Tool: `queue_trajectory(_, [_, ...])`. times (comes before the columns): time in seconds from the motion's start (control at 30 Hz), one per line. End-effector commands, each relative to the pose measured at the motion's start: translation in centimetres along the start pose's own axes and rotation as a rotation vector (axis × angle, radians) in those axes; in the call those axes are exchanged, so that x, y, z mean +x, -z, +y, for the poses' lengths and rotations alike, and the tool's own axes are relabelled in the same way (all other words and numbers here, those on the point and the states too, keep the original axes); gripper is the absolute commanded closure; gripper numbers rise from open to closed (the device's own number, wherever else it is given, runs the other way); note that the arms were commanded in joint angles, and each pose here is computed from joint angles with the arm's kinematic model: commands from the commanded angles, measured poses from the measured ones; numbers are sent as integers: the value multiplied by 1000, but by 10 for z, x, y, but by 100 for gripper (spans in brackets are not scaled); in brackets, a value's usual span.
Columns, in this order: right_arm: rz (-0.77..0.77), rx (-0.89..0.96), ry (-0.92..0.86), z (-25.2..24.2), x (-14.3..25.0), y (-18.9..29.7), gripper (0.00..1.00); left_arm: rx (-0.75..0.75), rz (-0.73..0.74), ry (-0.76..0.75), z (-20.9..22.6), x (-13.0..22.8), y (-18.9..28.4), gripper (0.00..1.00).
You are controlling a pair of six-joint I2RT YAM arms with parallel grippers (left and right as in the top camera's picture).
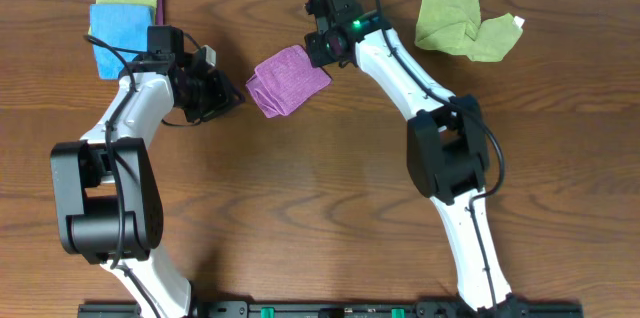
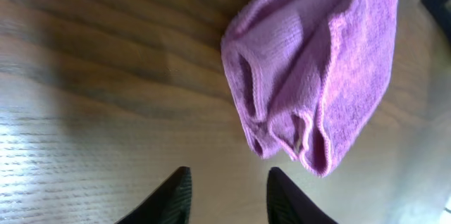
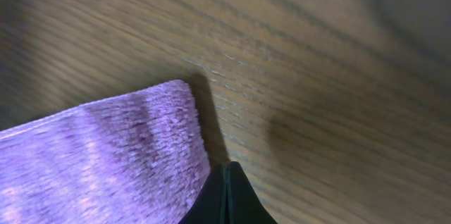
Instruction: Fold the cloth
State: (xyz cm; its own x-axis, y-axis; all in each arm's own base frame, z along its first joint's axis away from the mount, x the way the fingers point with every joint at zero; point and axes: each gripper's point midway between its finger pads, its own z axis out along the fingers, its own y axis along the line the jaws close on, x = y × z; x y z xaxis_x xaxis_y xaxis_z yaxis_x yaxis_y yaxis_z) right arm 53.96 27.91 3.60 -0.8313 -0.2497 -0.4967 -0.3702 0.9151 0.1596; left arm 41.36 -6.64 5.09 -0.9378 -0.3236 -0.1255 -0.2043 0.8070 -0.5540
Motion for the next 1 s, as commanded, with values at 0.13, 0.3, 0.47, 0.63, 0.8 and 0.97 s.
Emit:
queue_trajectory(0.13, [62,18,-76,-7,24,-29,99,-40,-32,11,9,-9,-5,51])
queue_trajectory(0.3, [82,3,-98,-5,31,-34,99,-43,-38,8,10,-9,-6,43])
queue_trajectory(0.47, [96,-44,-113,5,33,-34,99,-45,-31,11,16,-4,-12,40])
queue_trajectory(0.63, [115,-74,-121,17,38,-34,99,42,-6,19,8,6,-25,41])
queue_trajectory(0.8, [150,-87,-100,34,48,-34,99,57,-3,-14,-2,9,-32,40])
queue_trajectory(0.97, [159,-94,-84,44,52,-35,99,70,-8,-56,-15,11,-38,35])
